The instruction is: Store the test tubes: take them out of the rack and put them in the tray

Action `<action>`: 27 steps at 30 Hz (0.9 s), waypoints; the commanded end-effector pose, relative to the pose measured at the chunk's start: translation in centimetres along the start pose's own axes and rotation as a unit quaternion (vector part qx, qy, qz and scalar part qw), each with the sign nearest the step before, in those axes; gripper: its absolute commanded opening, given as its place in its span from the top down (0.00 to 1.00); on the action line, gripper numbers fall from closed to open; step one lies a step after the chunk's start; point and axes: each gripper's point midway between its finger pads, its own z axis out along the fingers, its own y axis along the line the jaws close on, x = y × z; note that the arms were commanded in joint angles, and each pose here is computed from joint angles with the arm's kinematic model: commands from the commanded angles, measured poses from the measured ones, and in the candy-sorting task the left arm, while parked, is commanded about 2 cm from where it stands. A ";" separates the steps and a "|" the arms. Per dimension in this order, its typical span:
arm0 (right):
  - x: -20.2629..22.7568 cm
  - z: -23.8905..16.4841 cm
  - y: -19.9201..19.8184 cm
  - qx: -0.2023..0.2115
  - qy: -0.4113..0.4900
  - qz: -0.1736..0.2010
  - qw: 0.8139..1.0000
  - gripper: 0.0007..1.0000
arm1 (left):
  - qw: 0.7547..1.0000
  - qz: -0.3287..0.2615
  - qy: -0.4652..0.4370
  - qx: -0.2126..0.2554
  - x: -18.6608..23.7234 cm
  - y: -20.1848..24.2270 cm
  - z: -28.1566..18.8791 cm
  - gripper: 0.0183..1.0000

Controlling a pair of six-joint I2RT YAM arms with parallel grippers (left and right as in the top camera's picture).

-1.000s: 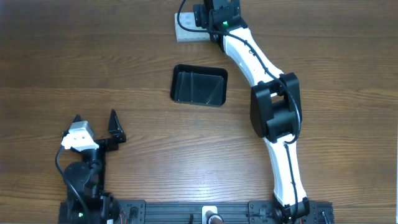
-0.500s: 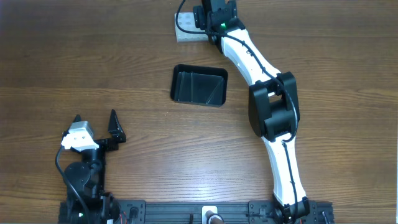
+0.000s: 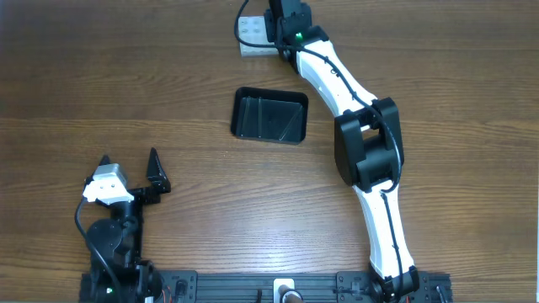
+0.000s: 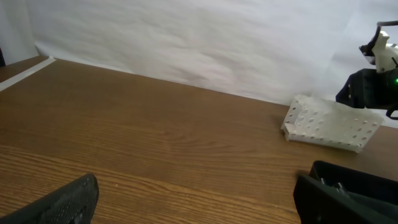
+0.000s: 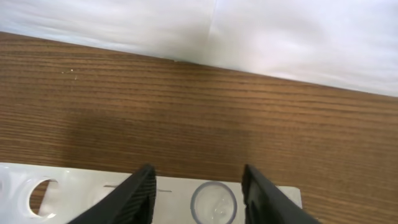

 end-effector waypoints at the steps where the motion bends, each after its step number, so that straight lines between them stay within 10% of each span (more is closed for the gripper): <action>1: 0.0 0.3 0.4 0.001 -0.002 -0.004 1.000 0.58 | 1.000 0.007 0.000 0.005 0.1 -0.1 0.0 0.00; 27: -2.2 -1.1 0.5 -0.003 -0.021 0.001 1.000 0.73 | 1.000 0.007 0.000 0.005 0.1 -0.1 0.0 0.00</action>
